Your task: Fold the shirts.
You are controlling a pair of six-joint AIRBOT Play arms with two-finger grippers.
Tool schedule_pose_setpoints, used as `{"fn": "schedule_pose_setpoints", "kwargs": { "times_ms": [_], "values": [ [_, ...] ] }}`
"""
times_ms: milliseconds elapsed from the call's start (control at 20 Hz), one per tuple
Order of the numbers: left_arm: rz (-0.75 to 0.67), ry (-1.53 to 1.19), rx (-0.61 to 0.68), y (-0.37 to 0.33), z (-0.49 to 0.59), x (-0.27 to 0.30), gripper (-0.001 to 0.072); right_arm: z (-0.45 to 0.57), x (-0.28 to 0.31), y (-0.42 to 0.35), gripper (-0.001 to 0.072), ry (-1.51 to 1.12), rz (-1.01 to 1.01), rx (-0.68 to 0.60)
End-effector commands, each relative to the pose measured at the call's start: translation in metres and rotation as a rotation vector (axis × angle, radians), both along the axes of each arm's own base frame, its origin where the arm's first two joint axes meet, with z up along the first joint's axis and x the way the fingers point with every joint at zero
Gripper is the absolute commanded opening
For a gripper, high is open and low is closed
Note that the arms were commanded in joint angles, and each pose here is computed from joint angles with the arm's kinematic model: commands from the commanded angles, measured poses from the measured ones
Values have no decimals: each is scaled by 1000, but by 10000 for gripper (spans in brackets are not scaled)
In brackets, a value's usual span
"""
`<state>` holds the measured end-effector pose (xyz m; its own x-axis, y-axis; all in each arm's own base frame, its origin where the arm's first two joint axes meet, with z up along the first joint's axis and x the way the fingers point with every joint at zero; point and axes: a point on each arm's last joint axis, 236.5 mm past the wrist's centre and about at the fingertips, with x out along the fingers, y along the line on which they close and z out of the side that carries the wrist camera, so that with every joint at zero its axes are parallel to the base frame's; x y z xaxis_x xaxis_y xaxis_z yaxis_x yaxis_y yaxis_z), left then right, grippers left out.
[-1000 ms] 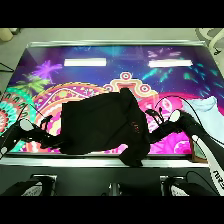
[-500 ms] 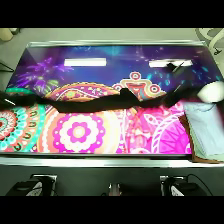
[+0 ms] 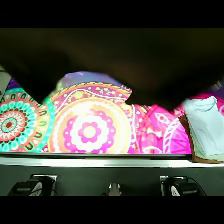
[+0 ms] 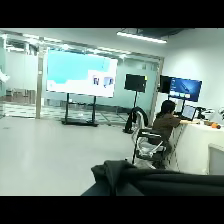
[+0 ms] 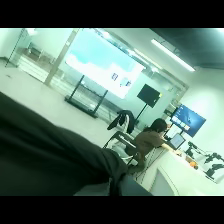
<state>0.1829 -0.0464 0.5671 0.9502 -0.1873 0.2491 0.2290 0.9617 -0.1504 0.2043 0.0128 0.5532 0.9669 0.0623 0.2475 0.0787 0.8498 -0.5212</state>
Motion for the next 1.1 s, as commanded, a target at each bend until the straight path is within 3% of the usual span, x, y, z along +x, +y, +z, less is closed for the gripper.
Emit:
{"fn": "schedule_pose_setpoints", "kwargs": {
  "times_ms": [0, 250, 400, 550, 800, 1050],
  "values": [
    [8, 19, -8, 2, -1, 6, 21, -7, -7, -5, 20, 42, -16, 3],
    [-1, 428, 62, 4, -102, 88, 22, -103, 60, -3, 20, 449, -34, -60],
    [-43, 827, 76, 3, -228, 155, 23, -240, 114, 1, 20, 994, -32, -97],
    [-91, 1206, 113, 3, -384, 189, 23, -360, 178, 14, 20, 1299, 2, -105],
    [-91, 1450, 75, 7, -517, 231, 23, -509, 249, 58, 21, 1526, 117, 33],
    [-53, 1403, 51, 13, -552, 282, 23, -516, 314, 73, 21, 1315, 140, 135]
  ]
}}
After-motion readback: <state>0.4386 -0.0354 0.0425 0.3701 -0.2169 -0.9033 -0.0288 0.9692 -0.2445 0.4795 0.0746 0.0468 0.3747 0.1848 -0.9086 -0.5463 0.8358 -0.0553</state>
